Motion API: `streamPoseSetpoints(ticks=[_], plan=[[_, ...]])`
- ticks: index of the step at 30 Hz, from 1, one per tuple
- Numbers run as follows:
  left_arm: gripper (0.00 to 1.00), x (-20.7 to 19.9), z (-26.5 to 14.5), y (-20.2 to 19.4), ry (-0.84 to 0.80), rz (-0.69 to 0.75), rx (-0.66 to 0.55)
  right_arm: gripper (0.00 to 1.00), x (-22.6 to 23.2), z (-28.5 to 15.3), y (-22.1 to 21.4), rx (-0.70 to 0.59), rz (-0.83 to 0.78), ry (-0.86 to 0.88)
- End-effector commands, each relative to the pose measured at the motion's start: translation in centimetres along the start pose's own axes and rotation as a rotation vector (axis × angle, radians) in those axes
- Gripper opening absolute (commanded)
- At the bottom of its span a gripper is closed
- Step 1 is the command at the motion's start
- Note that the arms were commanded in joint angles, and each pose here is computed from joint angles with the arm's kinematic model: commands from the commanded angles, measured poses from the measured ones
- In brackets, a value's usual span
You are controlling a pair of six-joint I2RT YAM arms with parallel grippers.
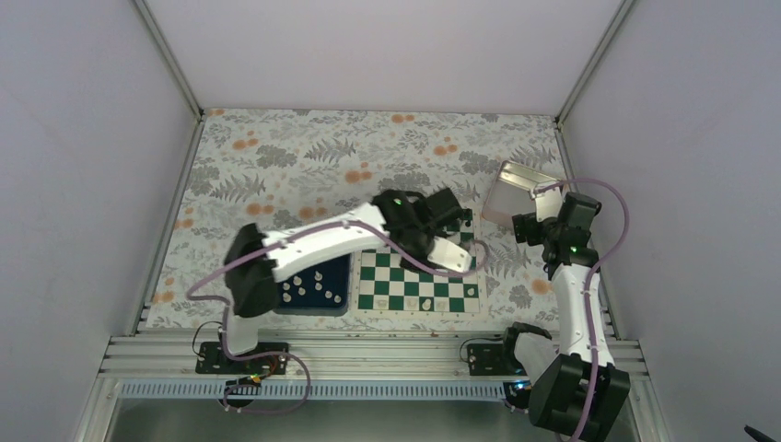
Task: Set up the chess pieces on the board
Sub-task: Place the chess piece on the chessboard.
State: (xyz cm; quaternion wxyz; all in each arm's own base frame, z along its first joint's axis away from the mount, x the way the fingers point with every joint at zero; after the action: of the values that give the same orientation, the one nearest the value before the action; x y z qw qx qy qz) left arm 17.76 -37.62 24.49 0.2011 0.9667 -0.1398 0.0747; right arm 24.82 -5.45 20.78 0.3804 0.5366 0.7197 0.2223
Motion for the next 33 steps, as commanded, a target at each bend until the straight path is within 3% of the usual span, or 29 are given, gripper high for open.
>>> streamPoseSetpoints(ticks=[1, 8, 13, 33], plan=[[0.07, -0.7, 4.1, 3.3, -0.041, 0.098, 0.017, 1.0, -0.8, -0.2, 0.3, -0.017, 0.02, -0.034], [0.08, -2.0, 9.0, 9.1, -0.094, 0.205, -0.01, 1.0, -0.7, -0.2, 0.3, -0.019, 0.019, -0.024], [0.08, -3.9, 11.7, 11.1, -0.136, 0.272, 0.002, 1.0, -0.7, -0.3, 0.4, -0.024, 0.016, -0.018], [0.08, -4.7, 16.3, 8.9, -0.182, 0.27, 0.074, 1.0, -0.6, -0.5, 0.4, -0.034, 0.013, -0.008]])
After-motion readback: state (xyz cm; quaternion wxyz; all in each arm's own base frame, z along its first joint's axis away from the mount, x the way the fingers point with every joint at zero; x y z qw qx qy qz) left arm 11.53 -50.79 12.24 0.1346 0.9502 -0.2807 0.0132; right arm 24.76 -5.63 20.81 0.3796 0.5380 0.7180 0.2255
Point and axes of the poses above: each gripper's point midway between its finger pads, its own z axis out along the fingers, its own x axis along the line the jaws close on, y = z × x, the point moved 7 cm from there along -z, back along the fingers, and after that the axes turned 2 degrees about -z, right-handed, at the moved point
